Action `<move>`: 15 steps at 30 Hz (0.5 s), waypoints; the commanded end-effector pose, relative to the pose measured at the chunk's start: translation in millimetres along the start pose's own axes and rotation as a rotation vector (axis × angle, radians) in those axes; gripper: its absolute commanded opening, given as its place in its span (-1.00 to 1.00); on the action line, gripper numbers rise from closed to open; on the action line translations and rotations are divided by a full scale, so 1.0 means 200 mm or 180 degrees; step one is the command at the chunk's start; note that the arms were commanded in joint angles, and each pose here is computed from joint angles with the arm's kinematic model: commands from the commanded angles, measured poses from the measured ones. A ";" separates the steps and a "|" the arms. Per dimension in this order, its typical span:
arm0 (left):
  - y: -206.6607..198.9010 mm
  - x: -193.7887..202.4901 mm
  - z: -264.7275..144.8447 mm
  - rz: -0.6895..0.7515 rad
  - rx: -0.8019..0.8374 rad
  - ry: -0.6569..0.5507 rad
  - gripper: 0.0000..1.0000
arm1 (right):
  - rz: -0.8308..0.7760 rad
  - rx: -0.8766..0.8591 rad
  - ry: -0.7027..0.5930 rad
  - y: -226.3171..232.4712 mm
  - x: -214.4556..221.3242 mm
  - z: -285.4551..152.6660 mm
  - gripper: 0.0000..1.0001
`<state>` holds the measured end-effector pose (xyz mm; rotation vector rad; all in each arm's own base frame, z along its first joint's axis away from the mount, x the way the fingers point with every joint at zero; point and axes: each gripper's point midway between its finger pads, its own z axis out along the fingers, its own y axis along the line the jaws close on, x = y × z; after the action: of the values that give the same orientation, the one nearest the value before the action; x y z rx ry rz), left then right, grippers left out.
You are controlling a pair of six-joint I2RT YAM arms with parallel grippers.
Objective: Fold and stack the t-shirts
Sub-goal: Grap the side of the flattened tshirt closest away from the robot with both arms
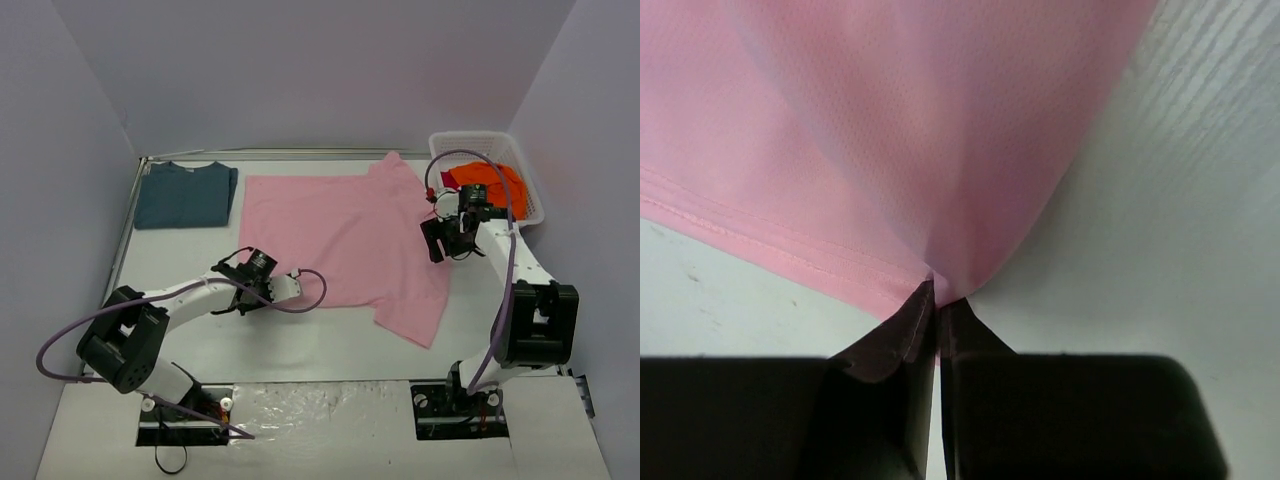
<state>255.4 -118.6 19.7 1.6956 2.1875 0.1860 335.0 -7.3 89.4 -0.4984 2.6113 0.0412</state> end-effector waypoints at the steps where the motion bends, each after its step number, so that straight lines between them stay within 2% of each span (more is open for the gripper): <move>1: 0.00 -0.05 -0.07 -0.0448 0.0241 -0.0167 -0.95 | -0.0289 -0.0070 -0.0019 0.05 0.01 -0.22 0.31; 4: 0.07 -0.07 -0.12 -0.0781 0.0437 -0.0341 -0.95 | -0.0574 -0.0041 0.0184 0.05 0.10 -0.31 0.09; 5: 0.10 -0.08 -0.13 -0.0848 0.0449 -0.0389 -0.95 | -0.0749 -0.0068 0.0272 0.05 0.15 -0.32 -0.08; 6: 0.09 -0.05 -0.12 -0.0948 0.0574 -0.0405 -0.95 | -0.0842 -0.0113 0.0338 0.06 0.18 -0.34 -0.14; 10: 0.01 -0.04 -0.10 -0.1000 0.0918 -0.0493 -0.95 | -0.1291 -0.0569 0.0870 0.18 0.40 -0.41 -0.17; 15: 0.02 0.01 -0.07 -0.1014 0.0892 -0.0353 -0.95 | -0.2061 -0.0836 0.1181 0.37 0.48 -0.45 -0.06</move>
<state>263.3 -112.8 33.4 1.4023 2.4271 -0.2415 231.9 13.4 118.3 -1.2579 2.6453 0.0515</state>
